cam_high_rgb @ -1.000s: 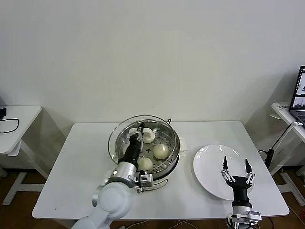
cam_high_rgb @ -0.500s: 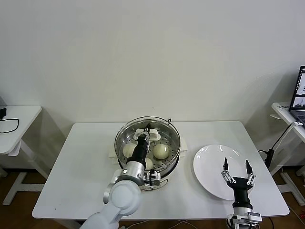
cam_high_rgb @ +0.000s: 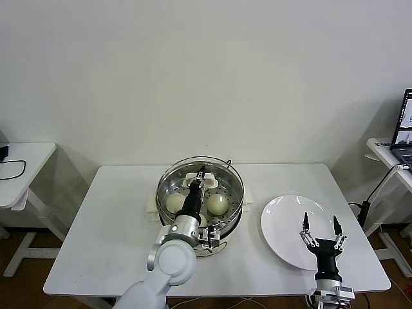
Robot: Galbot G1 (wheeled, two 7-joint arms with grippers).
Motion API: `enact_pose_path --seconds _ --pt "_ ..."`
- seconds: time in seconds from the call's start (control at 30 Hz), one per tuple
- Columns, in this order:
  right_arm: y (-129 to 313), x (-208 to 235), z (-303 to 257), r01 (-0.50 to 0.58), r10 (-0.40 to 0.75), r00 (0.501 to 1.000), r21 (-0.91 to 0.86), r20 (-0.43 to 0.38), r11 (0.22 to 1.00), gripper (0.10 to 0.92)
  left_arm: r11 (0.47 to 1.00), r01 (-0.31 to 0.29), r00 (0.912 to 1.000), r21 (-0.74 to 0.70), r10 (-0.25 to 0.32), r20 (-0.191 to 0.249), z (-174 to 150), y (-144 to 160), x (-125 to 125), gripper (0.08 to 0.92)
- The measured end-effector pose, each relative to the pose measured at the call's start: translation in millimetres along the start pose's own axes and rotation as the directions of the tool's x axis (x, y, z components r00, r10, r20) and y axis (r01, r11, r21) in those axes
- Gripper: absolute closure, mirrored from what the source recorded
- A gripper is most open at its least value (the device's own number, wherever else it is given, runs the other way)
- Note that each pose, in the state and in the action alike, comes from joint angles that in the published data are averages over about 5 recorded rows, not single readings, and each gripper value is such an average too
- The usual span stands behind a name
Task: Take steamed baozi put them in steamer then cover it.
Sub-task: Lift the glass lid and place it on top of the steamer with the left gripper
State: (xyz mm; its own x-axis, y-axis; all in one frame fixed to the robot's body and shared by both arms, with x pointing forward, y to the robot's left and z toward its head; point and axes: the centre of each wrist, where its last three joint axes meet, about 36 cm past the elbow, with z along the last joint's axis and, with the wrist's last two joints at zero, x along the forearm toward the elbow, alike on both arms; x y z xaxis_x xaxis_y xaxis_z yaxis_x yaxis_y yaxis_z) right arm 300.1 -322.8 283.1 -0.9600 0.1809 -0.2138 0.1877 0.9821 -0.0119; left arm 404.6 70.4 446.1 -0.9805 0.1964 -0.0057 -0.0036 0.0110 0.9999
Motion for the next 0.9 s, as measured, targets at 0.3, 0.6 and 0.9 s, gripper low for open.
enact_pose_path --seconds 0.3,0.6,0.9 --pt "-1 -1 2 -0.002 0.002 1.000 0.002 -0.002 1.000 0.200 1.000 -0.020 0.9998 -0.022 0.020 0.000 -1 -12 -1 0.809" --pt "1 -3 2 0.004 -0.004 1.000 0.002 0.001 1.000 0.200 0.999 -0.027 0.9996 -0.026 0.027 -0.002 -1 -16 -1 0.809" --pt "2 -3 2 0.009 -0.009 1.000 0.005 0.001 1.000 0.200 0.999 -0.029 0.9996 -0.022 0.029 -0.006 0 -18 -2 0.809"
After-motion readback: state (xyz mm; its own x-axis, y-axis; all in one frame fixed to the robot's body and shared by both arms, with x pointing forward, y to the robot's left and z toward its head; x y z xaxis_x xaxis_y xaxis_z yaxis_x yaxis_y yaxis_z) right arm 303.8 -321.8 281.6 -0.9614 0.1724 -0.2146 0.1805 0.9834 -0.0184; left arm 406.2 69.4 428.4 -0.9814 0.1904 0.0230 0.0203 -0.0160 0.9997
